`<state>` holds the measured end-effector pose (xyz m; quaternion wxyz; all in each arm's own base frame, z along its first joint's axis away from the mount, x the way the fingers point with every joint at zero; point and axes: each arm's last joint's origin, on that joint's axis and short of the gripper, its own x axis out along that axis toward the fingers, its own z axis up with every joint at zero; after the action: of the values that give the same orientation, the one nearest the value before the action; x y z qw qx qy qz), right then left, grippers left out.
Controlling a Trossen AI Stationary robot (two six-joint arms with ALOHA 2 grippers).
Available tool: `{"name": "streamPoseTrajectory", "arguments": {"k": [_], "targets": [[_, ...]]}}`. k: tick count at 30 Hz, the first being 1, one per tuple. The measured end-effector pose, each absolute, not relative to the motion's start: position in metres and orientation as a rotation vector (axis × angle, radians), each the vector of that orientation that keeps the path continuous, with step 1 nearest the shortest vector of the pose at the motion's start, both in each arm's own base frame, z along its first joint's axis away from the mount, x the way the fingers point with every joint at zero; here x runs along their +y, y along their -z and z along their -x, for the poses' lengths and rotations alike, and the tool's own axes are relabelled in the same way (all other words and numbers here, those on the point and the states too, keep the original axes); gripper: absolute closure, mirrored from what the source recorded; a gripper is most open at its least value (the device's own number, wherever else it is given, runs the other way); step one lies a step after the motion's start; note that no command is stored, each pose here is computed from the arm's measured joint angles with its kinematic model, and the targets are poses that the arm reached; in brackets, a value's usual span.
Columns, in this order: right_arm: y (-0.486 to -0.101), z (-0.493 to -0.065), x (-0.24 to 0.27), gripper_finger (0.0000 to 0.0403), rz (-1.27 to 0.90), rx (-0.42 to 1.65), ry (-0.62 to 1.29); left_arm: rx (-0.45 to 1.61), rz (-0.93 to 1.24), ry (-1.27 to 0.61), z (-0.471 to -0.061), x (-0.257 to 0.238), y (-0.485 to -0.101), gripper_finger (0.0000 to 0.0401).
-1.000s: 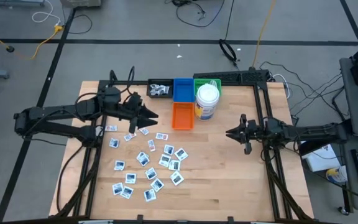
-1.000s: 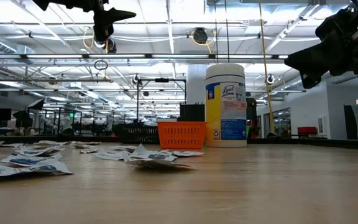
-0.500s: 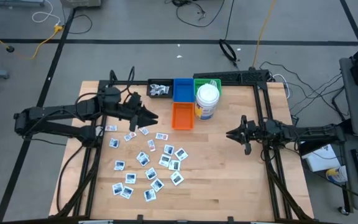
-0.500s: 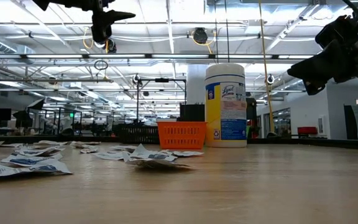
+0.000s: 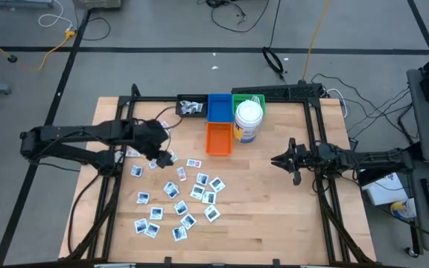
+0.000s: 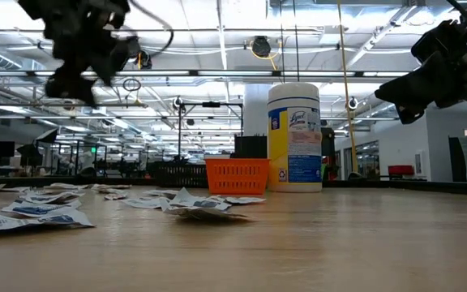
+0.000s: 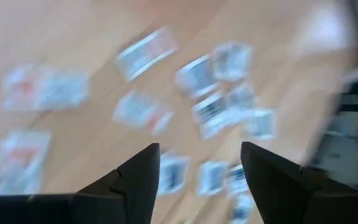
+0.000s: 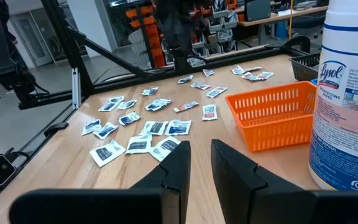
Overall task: Pick & Place First Aid Supplies
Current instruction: Put the gray towelette pack into the black bin
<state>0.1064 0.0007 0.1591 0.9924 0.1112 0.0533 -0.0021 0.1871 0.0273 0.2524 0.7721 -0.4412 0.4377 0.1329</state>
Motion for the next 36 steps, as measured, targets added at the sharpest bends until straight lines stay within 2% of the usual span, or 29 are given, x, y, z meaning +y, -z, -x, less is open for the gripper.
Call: {"name": "streamPoseTrajectory", "arguments": {"k": [6,12,23,31,36], "targets": [[-0.159,-0.106,0.001,0.0344,-0.223,0.108,0.004,1.178,1.013,-0.468,-0.181,0.027,-0.232,0.0174],[-0.159,-0.106,0.001,0.0344,-0.223,0.108,0.004,1.259,0.975,-0.433,-0.197,0.018,-0.222,0.0174],[-0.159,-0.106,0.001,0.0344,-0.223,0.108,0.004,1.343,0.852,-0.387,-0.278,-0.009,-0.218,0.0174],[-0.159,-0.106,0.001,0.0344,-0.223,0.109,0.005,1.325,0.667,-0.263,-0.345,-0.032,-0.236,0.0174],[-0.159,-0.107,0.001,0.0344,-0.223,0.109,0.004,1.282,0.639,-0.231,-0.373,-0.042,-0.247,0.0174]]}}
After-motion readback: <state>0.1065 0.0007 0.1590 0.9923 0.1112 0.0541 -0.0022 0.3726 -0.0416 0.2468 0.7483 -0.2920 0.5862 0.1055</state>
